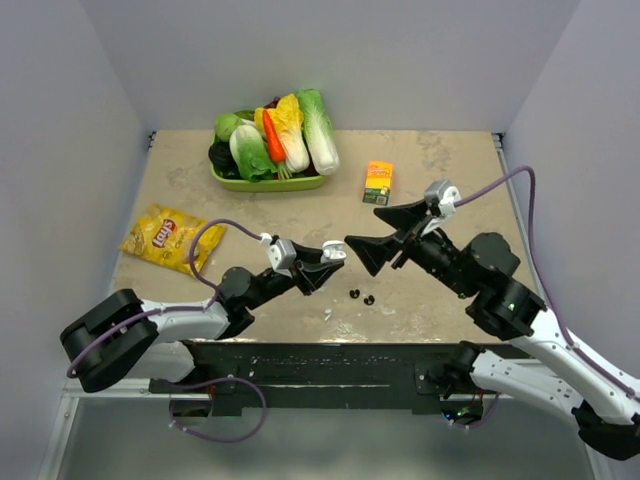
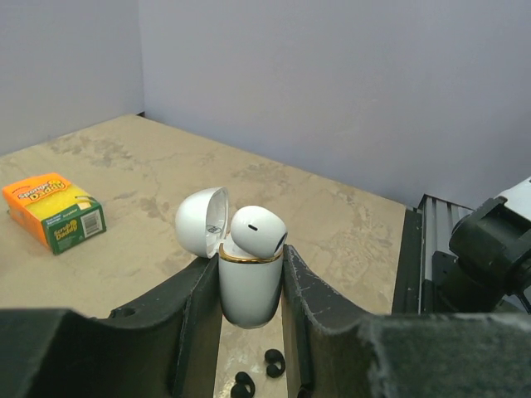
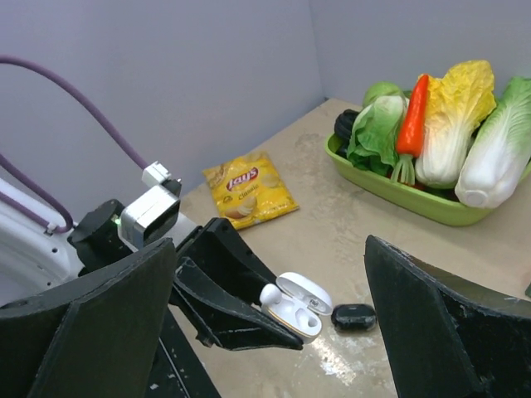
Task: Insert the wireless bluetooth earbuds into the charging case
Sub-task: Place the earbud in the charging case.
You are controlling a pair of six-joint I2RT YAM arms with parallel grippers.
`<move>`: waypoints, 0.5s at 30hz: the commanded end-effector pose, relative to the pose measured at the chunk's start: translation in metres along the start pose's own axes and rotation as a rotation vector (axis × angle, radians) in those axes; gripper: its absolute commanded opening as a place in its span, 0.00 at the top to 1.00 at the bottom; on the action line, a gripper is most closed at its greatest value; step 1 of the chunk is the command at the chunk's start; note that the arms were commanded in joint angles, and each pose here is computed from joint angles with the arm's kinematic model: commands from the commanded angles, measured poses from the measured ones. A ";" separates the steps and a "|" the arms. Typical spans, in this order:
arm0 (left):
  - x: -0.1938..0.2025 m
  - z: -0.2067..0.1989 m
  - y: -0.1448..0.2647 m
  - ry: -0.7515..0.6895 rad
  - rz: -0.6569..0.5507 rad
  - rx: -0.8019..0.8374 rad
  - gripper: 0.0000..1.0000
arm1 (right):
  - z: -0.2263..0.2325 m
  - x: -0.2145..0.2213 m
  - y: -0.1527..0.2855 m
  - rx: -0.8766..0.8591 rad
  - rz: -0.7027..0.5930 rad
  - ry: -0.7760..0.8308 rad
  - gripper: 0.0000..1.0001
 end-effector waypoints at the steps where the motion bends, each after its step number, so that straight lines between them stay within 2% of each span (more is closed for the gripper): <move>1: -0.110 -0.035 0.002 -0.100 -0.496 0.173 1.00 | 0.005 0.016 -0.013 -0.046 0.130 0.063 0.02; 4: -0.115 -0.032 -0.001 -0.112 -0.512 0.154 1.00 | -0.001 0.021 -0.013 -0.005 0.131 0.062 0.02; 15: -0.118 -0.029 -0.013 -0.152 -0.505 0.140 1.00 | -0.010 0.050 -0.027 0.073 0.268 0.076 0.02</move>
Point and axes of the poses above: each gripper's point midway between its finger pads, its own y axis back along the fingers, its own z axis along the line the jaws close on, x = y × z, the point moved 3 cm from there along y, back along the fingers, and after that the axes turned 2 degrees about y, right-handed, at the moved point
